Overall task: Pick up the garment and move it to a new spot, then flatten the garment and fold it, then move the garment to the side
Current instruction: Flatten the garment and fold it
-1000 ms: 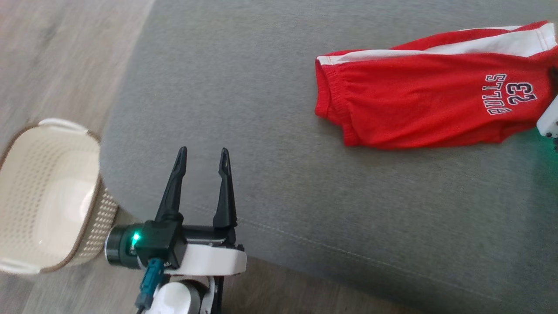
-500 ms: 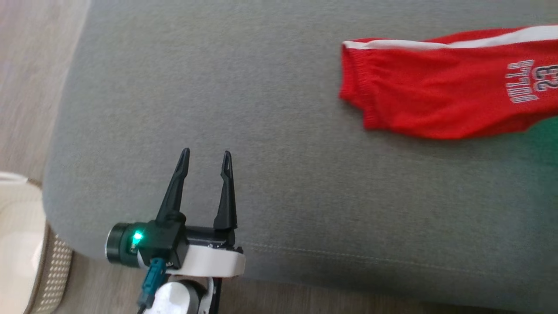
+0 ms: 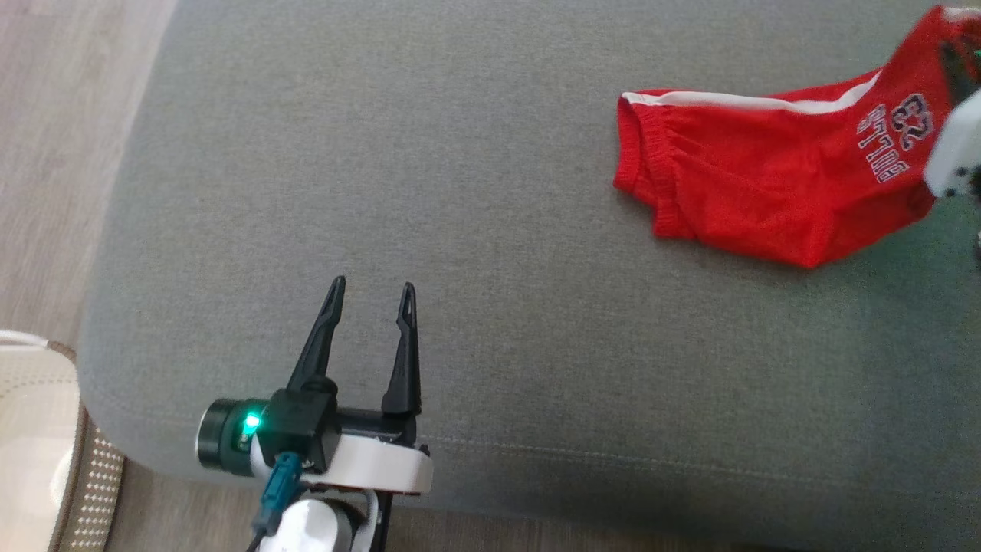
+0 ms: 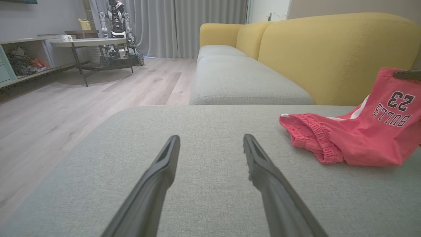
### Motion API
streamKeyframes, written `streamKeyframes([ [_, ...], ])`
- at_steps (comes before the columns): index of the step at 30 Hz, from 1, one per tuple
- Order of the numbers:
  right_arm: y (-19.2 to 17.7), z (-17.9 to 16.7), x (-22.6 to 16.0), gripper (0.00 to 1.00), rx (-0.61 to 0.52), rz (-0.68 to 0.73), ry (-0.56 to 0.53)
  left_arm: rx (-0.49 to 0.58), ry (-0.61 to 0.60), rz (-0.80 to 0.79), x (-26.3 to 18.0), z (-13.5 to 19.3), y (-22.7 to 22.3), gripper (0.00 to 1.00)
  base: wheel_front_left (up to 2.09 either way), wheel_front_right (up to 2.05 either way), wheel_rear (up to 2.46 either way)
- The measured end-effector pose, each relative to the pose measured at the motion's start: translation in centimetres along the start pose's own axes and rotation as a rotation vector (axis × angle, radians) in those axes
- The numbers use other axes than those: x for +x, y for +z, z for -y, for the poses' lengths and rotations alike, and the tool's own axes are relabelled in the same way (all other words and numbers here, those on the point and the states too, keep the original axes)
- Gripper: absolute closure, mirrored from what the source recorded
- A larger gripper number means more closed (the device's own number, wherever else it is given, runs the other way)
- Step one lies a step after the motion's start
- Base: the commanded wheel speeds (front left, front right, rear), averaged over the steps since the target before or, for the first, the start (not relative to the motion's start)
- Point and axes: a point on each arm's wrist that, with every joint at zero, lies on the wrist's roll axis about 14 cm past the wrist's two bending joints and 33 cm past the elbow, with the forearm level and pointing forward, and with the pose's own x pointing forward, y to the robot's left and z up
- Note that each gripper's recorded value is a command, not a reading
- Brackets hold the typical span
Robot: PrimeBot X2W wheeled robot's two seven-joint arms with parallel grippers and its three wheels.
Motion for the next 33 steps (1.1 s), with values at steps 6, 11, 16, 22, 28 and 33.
streamKeyframes([
  [6,2.3,-6.3,0.5,1.0,-0.059,0.005,0.146,0.012,0.026,-0.001,-0.8,-0.8,0.1,0.0,0.0,0.0,0.0],
  [11,3.7,-11.9,0.4,1.0,-0.102,0.002,0.271,0.011,0.056,0.002,-1.3,-1.7,0.4,0.0,0.0,0.0,0.0],
  [16,2.6,-16.4,-0.1,1.0,-0.127,-0.042,0.372,0.016,0.077,0.0,-1.6,-2.3,0.4,0.0,0.0,0.0,0.0],
  [22,-0.1,-19.2,-0.5,1.0,-0.134,-0.121,0.431,0.0,0.078,-0.016,-1.8,-2.1,0.0,0.0,0.0,0.0,0.0],
  [28,-0.8,-21.0,-0.6,0.63,-0.1,-0.142,0.467,-0.005,0.082,-0.026,-1.6,-2.2,-0.3,0.0,0.0,0.0,0.0],
  [33,0.6,-21.2,-0.8,0.0,0.004,-0.079,0.465,-0.005,0.064,-0.017,-1.1,-1.7,-0.2,0.0,0.0,0.0,0.0],
])
